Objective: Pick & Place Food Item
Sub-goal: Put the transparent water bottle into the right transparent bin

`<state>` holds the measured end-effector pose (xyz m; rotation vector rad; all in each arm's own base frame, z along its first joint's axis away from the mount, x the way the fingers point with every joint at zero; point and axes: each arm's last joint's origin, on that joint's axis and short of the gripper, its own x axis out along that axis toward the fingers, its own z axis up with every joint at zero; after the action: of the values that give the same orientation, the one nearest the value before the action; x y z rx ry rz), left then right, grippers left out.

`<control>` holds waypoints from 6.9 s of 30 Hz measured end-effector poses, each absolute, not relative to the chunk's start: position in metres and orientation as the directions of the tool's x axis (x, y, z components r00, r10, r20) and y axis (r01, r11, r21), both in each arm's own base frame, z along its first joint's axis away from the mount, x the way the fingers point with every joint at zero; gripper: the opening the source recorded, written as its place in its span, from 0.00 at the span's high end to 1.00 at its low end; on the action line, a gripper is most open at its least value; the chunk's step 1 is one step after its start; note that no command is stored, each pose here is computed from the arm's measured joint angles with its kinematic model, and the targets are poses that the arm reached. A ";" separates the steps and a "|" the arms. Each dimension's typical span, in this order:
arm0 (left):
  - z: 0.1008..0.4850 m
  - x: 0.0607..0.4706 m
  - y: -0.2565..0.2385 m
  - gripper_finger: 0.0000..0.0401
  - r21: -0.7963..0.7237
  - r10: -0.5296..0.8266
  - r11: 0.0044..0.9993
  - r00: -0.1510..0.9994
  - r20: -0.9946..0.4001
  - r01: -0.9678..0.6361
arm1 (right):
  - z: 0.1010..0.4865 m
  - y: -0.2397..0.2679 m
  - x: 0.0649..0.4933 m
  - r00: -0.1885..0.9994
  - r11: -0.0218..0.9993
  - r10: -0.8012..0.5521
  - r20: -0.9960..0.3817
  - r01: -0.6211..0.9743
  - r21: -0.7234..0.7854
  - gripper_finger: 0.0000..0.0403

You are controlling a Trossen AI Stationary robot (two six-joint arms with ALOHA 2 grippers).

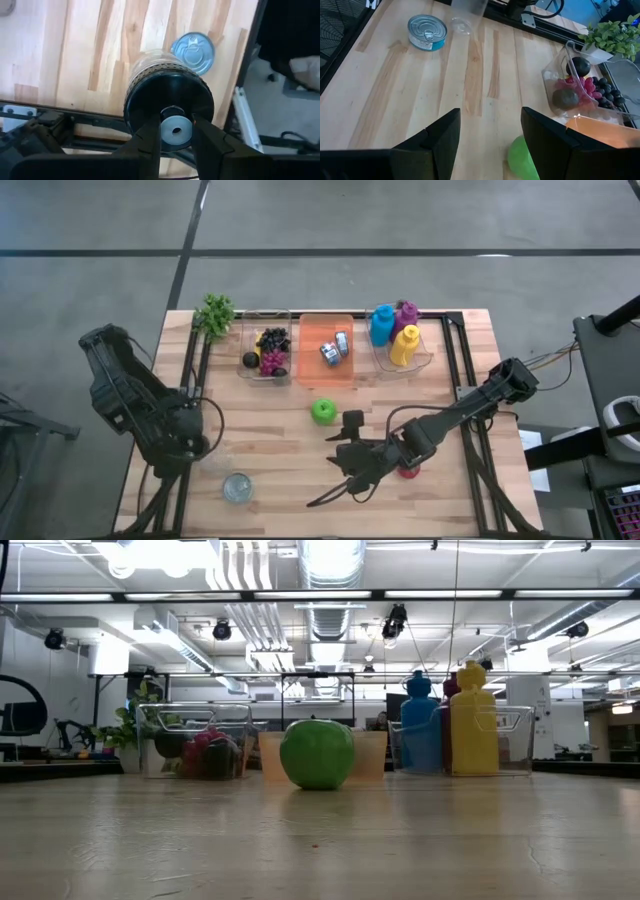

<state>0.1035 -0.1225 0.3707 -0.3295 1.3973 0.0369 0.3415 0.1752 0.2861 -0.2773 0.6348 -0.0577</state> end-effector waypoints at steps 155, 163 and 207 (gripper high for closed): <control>0.344 0.198 -0.088 0.83 0.010 -0.108 0.990 0.786 -0.608 0.144 | 0.270 0.157 0.244 0.939 1.000 -0.015 -0.345 0.007 -0.025 0.49; 0.343 0.198 -0.088 0.83 0.012 -0.107 0.990 0.784 -0.612 0.144 | 0.270 0.157 0.244 0.939 1.000 -0.016 -0.344 0.007 -0.028 0.49; 0.338 0.199 -0.088 0.83 -0.005 -0.102 0.992 0.773 -0.626 0.127 | 0.270 0.158 0.246 0.924 0.990 0.116 -0.364 -0.139 -0.038 0.79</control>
<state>0.1994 -0.0885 0.3381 0.0382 0.6758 -0.1243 0.2463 0.1579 0.2699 -0.0630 0.3699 0.1304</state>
